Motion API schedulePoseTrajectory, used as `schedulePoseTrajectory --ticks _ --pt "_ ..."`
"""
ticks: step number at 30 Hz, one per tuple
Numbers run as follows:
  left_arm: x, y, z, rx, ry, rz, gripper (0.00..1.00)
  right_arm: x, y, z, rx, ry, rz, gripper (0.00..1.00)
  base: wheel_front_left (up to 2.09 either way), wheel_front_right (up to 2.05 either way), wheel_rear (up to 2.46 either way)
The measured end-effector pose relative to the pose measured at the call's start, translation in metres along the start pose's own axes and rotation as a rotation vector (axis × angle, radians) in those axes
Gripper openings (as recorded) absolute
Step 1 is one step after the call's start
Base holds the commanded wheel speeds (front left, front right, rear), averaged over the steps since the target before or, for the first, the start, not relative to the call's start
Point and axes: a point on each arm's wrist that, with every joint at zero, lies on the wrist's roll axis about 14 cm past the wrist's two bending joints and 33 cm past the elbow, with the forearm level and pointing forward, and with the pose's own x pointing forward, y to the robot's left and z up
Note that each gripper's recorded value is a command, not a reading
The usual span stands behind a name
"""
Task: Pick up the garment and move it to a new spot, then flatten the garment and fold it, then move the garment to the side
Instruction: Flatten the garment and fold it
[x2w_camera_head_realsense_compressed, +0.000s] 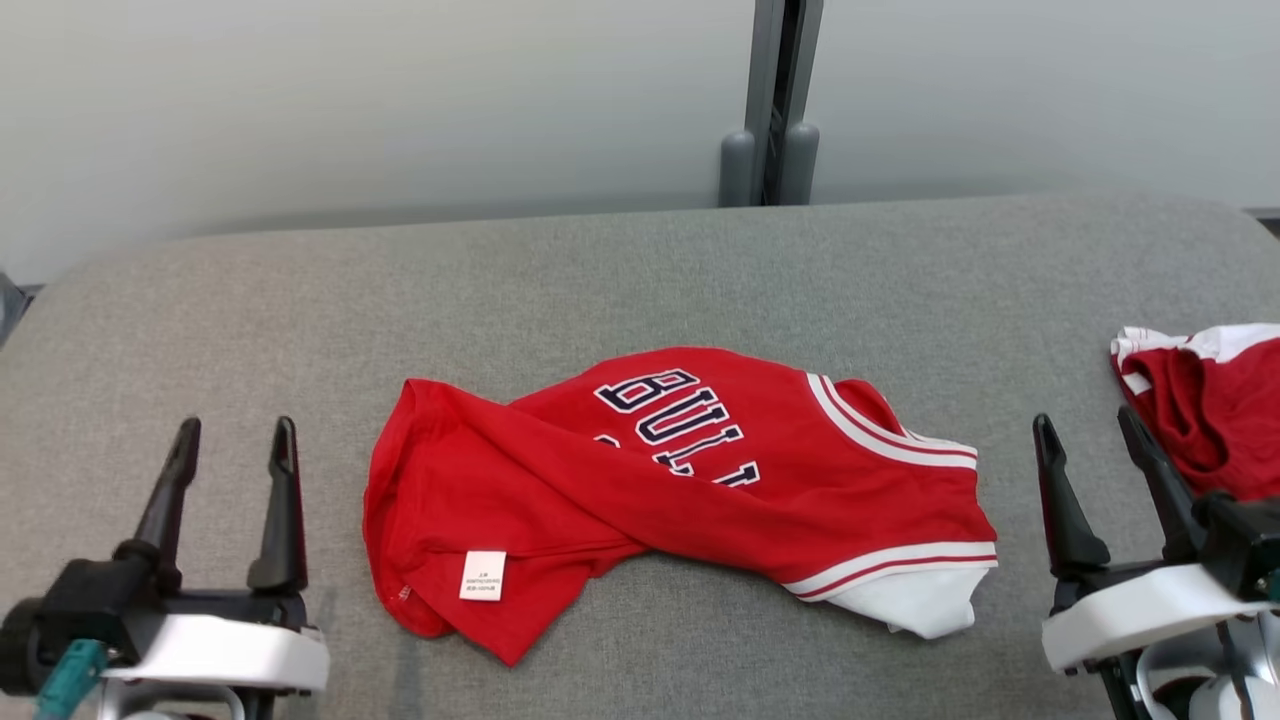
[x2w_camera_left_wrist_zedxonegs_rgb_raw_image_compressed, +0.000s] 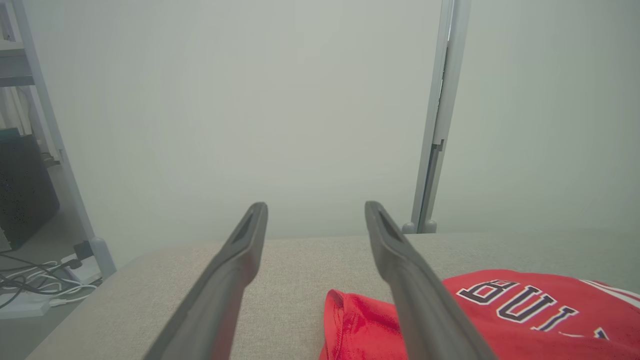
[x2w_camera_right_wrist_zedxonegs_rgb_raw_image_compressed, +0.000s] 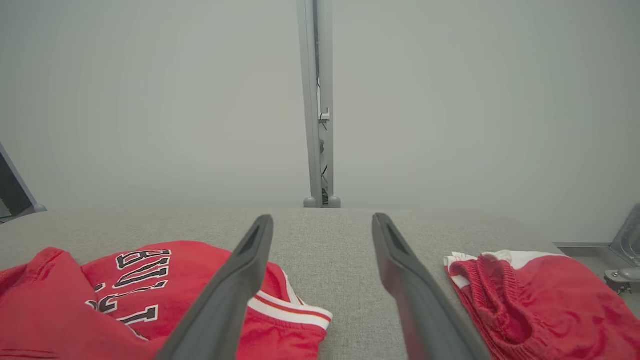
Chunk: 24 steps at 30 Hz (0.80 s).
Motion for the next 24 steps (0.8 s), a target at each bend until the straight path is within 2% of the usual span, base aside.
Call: schedulePoseTrajectory --ticks 5,17,21,24 --pt "-0.015 -0.008 0.001 0.020 0.028 -0.018 1.00 -0.012 0.000 -0.003 -0.002 0.018 -0.001 1.00 0.00 0.00 0.00" --pt "-0.019 -0.012 0.001 0.027 0.042 -0.027 1.00 -0.017 -0.001 -0.002 0.000 0.020 -0.006 1.00 0.00 0.00 0.00" --pt "-0.017 -0.012 -0.002 0.033 0.052 -0.033 1.00 -0.013 0.005 -0.008 0.012 0.048 0.010 1.00 0.00 0.00 0.00" --pt "-0.016 -0.013 -0.004 0.033 0.059 -0.036 1.00 -0.017 0.007 -0.026 0.025 0.122 0.017 1.00 0.00 0.00 0.00"
